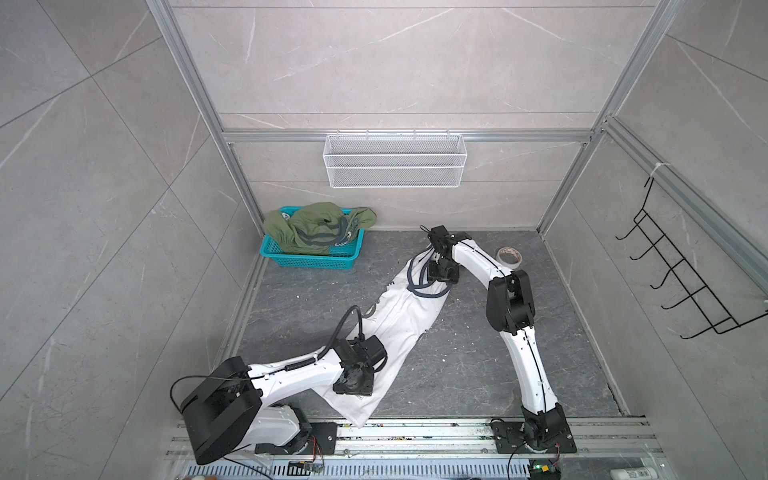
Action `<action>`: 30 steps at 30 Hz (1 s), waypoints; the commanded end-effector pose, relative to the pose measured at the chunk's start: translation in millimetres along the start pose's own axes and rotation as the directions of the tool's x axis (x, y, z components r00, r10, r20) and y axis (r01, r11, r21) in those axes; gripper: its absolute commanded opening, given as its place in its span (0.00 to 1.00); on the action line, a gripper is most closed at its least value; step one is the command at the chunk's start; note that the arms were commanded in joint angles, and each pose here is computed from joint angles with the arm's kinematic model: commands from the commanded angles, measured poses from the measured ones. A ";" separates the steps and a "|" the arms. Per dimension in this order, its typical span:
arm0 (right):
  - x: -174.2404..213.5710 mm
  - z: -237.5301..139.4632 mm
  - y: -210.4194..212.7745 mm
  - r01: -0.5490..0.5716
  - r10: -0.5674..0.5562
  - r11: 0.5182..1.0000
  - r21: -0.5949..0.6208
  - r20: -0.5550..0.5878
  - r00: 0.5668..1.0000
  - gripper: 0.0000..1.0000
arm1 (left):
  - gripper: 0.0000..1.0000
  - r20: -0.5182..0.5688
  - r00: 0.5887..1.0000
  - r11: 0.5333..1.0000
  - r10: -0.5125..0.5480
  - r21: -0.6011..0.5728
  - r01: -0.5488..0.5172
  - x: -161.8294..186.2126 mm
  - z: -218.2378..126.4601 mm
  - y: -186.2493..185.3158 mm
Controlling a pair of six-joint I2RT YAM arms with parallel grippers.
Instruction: Fold and stack the tank tops
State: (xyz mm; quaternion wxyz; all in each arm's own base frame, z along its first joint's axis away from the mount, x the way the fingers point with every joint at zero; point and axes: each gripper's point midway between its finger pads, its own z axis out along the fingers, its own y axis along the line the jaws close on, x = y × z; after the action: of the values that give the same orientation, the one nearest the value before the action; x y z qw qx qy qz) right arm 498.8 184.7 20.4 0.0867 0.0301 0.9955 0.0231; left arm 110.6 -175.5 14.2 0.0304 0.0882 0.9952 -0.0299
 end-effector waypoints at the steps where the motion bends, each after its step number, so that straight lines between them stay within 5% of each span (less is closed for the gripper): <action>1: -6.1 34.6 -25.6 0.018 -0.015 0.996 0.089 -0.038 0.999 0.62 | 0.54 -0.135 0.986 0.990 0.094 0.122 -0.077 33.8 13.8 -49.5; 8: -44.0 7.6 0.3 0.020 -0.019 1.000 -0.013 0.059 0.998 0.65 | 0.55 -0.003 0.980 0.948 0.201 0.253 -0.193 7.8 -12.3 -131.4; 14: -61.3 -61.3 15.6 0.042 -0.021 0.990 -0.133 0.157 0.987 0.71 | 0.58 0.194 0.967 0.946 0.165 0.245 -0.211 -26.0 -62.8 -116.4; 21: -14.8 -92.7 11.5 0.073 -0.066 0.993 -0.088 0.083 0.994 0.74 | 0.59 0.167 0.984 0.975 0.059 0.202 -0.093 -42.5 -52.4 -60.4; 30: 67.5 -76.9 36.6 0.070 -0.060 0.984 -0.163 0.064 0.996 0.72 | 0.55 0.067 0.995 0.978 0.076 0.192 -0.087 -28.3 -12.5 -54.8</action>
State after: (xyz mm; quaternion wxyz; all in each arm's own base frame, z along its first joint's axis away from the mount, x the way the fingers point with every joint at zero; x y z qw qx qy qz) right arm 420.8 208.2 92.9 0.0967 -0.0257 0.9921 0.0754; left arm 133.4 -224.3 35.3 0.0633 0.1087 0.9854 -0.1146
